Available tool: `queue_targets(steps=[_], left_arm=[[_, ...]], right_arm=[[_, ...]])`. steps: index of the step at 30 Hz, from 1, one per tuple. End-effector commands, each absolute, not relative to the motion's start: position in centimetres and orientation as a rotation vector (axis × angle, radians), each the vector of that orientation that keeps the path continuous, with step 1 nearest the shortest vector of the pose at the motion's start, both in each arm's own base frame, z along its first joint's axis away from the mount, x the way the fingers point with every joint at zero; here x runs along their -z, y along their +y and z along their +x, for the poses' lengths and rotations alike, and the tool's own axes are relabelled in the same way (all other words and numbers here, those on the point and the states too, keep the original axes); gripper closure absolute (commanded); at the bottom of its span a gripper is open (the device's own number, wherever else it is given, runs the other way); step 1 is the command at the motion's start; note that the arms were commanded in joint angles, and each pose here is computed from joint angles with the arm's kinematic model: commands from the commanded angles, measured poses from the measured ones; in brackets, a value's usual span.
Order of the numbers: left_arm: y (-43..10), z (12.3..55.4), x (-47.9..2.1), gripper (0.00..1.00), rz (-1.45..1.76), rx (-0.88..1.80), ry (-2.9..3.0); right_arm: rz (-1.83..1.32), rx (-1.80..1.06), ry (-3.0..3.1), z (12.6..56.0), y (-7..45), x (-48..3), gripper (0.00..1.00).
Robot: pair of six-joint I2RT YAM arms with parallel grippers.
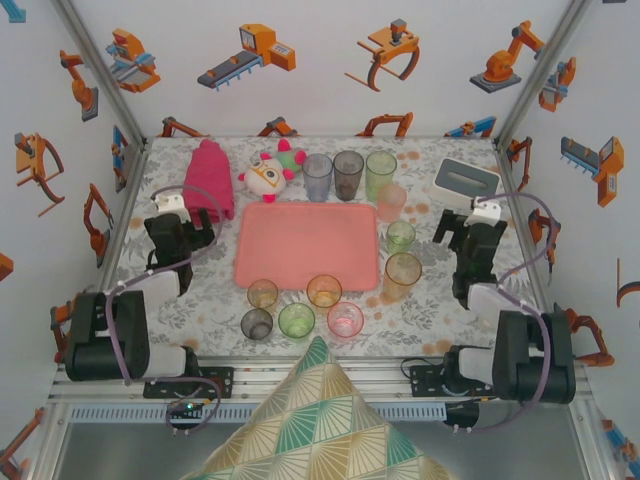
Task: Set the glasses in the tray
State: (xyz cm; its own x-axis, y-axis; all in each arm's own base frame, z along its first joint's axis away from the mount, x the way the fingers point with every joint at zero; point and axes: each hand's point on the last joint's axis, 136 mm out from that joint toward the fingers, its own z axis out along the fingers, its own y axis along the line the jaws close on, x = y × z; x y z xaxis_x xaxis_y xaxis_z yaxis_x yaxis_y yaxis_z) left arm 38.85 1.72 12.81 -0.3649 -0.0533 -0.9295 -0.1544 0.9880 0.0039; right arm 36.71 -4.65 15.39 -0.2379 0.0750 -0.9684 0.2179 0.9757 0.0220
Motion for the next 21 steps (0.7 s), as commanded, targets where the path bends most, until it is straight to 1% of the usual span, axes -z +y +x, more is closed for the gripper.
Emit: queue_targets(steps=[1, 7, 12, 18, 20, 21], left_arm=[[1.6, 37.9, -13.1, 0.03, -0.150, -0.113, 2.010], [1.5, 36.2, -15.5, 0.03, -0.132, -0.113, 2.038], [1.7, 34.9, -17.4, 0.03, -0.095, -0.155, 2.178], [0.6, 33.5, -19.6, 0.03, 0.048, -0.139, 2.358], [0.0, 33.2, -20.7, 0.03, 0.089, -0.105, 2.373], [-0.3, 33.1, -21.2, 0.03, 0.099, -0.087, 2.369]], right_arm=[[0.311, 0.189, 1.867, 35.3, -5.9, -15.4, 0.01], [0.377, 0.157, 1.892, 34.0, -6.0, -18.5, 0.01], [0.483, 0.054, 1.958, 32.4, -5.2, -20.8, 0.01], [0.526, -0.225, 2.019, 31.7, -1.9, -25.4, 0.01], [0.495, -0.414, 1.974, 31.3, 0.4, -27.9, 0.01], [0.409, -0.501, 1.960, 30.7, 2.0, -29.3, 0.01]])
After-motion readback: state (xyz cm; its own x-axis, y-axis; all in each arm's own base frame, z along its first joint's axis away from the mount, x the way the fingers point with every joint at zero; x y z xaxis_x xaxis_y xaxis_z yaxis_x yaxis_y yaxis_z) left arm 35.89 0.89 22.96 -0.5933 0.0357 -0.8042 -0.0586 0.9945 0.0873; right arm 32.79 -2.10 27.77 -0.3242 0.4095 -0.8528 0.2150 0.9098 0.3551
